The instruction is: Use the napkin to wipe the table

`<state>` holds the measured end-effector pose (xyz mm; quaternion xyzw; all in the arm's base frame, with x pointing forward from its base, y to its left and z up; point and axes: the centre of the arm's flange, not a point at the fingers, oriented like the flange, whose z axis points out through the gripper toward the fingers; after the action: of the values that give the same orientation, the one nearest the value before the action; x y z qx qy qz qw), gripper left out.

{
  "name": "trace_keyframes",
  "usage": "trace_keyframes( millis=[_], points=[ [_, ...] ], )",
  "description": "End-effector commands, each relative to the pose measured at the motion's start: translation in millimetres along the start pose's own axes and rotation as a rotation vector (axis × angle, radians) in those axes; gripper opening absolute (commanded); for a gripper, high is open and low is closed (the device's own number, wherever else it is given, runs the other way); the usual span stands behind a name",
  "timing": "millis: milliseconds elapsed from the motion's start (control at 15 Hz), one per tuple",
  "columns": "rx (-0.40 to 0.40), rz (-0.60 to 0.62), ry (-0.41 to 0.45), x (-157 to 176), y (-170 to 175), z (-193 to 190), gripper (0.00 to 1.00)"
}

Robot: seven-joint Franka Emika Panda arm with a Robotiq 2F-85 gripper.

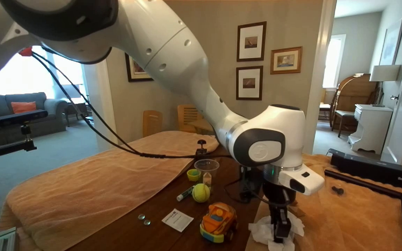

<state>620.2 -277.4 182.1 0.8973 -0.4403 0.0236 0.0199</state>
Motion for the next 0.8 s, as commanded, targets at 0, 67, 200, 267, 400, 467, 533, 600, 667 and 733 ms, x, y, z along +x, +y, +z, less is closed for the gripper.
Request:
trace_keyframes(
  millis=[0,67,200,267,400,467,533,600,667,733],
  points=[
    [-0.009,-0.036,0.014,-8,-3,-28,0.16],
    [-0.019,-0.041,0.053,-13,0,-40,0.09],
    [-0.032,-0.037,0.091,-24,11,-69,0.0],
    [-0.049,-0.037,0.096,-28,18,-85,0.0],
    [-0.102,-0.048,0.07,-38,38,-112,0.0],
    [-0.138,-0.06,0.036,-45,50,-125,0.01],
    [-0.182,-0.074,-0.006,-53,64,-137,0.01],
    [-0.23,-0.087,-0.054,-62,76,-147,0.01],
    [-0.274,-0.106,-0.114,-70,89,-157,0.01],
    [-0.314,-0.116,-0.167,-78,99,-164,0.01]
  ],
)
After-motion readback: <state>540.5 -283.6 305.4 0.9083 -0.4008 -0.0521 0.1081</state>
